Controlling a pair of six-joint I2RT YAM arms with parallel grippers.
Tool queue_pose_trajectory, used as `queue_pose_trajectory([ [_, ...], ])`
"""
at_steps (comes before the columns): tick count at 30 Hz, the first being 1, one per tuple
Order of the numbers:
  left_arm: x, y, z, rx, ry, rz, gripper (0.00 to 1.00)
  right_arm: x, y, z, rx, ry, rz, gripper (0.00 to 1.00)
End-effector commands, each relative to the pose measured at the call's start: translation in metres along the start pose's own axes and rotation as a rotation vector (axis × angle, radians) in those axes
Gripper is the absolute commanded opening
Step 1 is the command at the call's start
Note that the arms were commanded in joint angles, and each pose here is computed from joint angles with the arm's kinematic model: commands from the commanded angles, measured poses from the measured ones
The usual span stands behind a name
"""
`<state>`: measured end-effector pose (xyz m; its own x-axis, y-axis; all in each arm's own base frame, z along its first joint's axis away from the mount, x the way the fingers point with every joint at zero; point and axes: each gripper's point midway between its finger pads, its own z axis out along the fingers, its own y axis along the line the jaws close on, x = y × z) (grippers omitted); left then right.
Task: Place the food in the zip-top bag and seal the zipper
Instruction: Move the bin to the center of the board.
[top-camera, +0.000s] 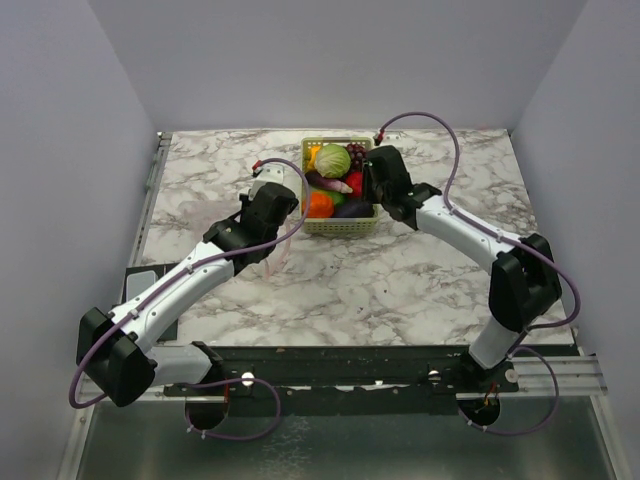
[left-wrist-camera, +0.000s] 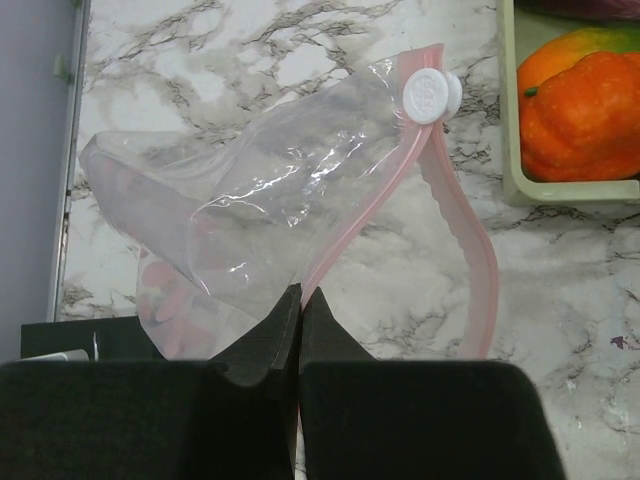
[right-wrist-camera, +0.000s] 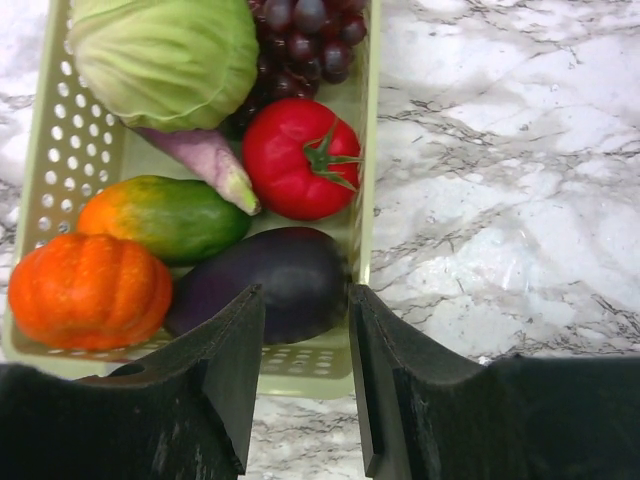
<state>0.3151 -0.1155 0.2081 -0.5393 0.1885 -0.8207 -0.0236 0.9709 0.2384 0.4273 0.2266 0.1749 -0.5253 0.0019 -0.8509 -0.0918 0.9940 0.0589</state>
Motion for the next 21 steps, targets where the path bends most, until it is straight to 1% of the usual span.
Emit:
queue_pose_trajectory([
  [1, 0.002, -0.005, 0.000, 0.033, 0.000, -0.009, 0.00, 0.021, -0.013, 0.015, 0.011, 0.080, -0.027, 0.45],
  [6, 0.002, -0.004, 0.000, 0.033, -0.001, -0.007, 0.00, 0.024, -0.026, 0.033, 0.028, 0.108, -0.022, 0.45],
  [13, 0.001, -0.002, -0.002, 0.028, -0.009, -0.012, 0.00, 0.032, -0.031, 0.054, 0.029, 0.160, -0.030, 0.44],
  [21, 0.000, -0.001, -0.003, 0.026, -0.012, -0.012, 0.00, 0.044, -0.037, 0.067, 0.046, 0.189, -0.030, 0.33],
])
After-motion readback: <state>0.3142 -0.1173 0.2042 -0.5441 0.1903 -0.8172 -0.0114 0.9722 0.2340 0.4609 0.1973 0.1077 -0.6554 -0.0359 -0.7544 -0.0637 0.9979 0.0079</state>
